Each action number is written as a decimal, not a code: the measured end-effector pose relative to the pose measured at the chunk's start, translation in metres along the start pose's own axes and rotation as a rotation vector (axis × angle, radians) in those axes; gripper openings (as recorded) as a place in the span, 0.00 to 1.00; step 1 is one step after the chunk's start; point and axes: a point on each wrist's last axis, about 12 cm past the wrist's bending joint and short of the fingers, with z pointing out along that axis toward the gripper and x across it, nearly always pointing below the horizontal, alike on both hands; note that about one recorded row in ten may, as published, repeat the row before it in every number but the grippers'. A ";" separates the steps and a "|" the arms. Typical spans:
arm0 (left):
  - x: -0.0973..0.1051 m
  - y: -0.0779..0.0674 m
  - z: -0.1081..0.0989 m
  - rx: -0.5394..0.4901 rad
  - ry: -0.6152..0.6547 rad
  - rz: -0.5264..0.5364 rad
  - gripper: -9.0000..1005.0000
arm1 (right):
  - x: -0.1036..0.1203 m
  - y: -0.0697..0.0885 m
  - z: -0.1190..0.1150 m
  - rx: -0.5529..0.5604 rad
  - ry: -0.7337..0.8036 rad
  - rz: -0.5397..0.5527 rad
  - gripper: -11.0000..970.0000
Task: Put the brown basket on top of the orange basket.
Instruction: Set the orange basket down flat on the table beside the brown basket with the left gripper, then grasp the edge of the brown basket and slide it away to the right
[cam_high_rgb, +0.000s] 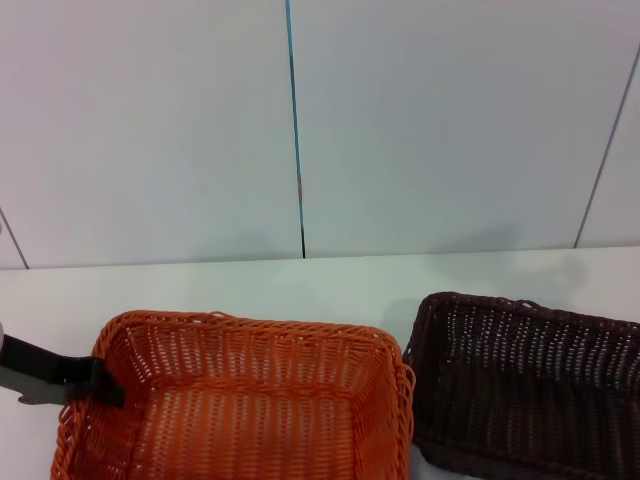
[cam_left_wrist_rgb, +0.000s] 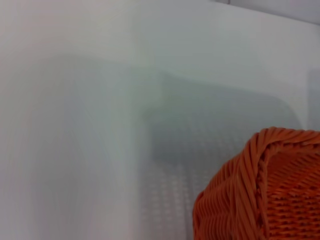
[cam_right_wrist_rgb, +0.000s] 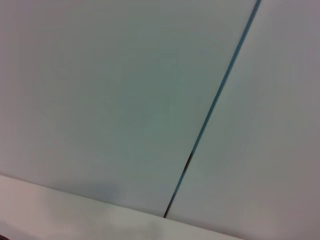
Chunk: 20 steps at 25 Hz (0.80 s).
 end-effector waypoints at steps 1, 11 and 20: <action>0.000 0.000 0.000 -0.001 -0.002 -0.003 0.22 | 0.000 0.000 0.000 0.000 0.000 0.000 0.86; 0.000 0.001 0.000 -0.016 -0.006 -0.008 0.34 | 0.000 0.001 0.000 -0.004 0.001 0.001 0.86; -0.015 -0.001 -0.039 -0.078 -0.204 0.006 0.66 | 0.000 0.002 0.000 -0.006 0.002 0.003 0.86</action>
